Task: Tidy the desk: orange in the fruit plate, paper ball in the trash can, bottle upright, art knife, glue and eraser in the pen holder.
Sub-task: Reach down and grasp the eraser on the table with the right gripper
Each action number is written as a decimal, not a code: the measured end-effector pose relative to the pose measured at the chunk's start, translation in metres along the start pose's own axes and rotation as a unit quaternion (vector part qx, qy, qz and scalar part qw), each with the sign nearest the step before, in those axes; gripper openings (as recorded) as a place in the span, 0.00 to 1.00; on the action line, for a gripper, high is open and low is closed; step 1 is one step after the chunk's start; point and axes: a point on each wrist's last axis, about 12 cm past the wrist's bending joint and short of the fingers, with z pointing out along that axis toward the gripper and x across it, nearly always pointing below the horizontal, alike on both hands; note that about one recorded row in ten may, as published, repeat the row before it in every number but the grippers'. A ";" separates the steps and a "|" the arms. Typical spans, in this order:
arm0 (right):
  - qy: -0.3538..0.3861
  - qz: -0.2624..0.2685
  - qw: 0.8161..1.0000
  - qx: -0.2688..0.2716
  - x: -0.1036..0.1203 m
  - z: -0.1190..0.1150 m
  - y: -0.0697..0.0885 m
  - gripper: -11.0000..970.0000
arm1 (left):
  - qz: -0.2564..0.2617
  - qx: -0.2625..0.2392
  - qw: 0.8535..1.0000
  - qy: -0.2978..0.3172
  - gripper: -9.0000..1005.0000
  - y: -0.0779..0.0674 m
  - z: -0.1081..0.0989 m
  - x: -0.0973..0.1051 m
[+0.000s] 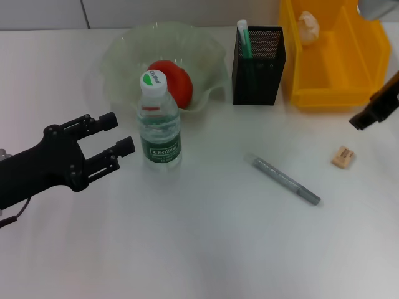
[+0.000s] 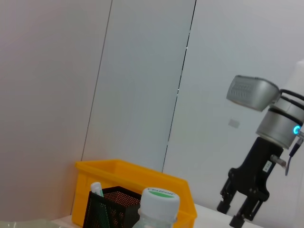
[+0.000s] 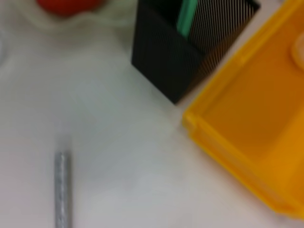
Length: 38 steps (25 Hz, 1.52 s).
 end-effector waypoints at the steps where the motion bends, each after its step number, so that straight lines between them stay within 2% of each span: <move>1: 0.008 0.002 1.000 0.002 0.002 0.003 -0.001 0.62 | 0.001 0.000 1.000 0.000 0.60 0.000 0.000 0.001; 6: 0.033 0.012 0.999 -0.015 0.009 0.023 -0.001 0.62 | 0.001 0.001 1.000 -0.001 0.60 -0.001 0.002 0.002; 13: 0.038 -0.004 0.999 -0.034 0.010 0.048 0.005 0.61 | -0.003 0.002 1.000 -0.002 0.61 -0.001 0.005 0.003; 23: 0.032 -0.019 0.998 -0.046 0.013 0.068 0.005 0.56 | -0.010 0.004 1.000 -0.006 0.61 -0.002 0.008 0.004; 38: 0.030 -0.029 0.997 -0.062 0.017 0.078 0.007 0.48 | -0.013 0.007 1.000 -0.012 0.61 -0.002 0.010 0.003</move>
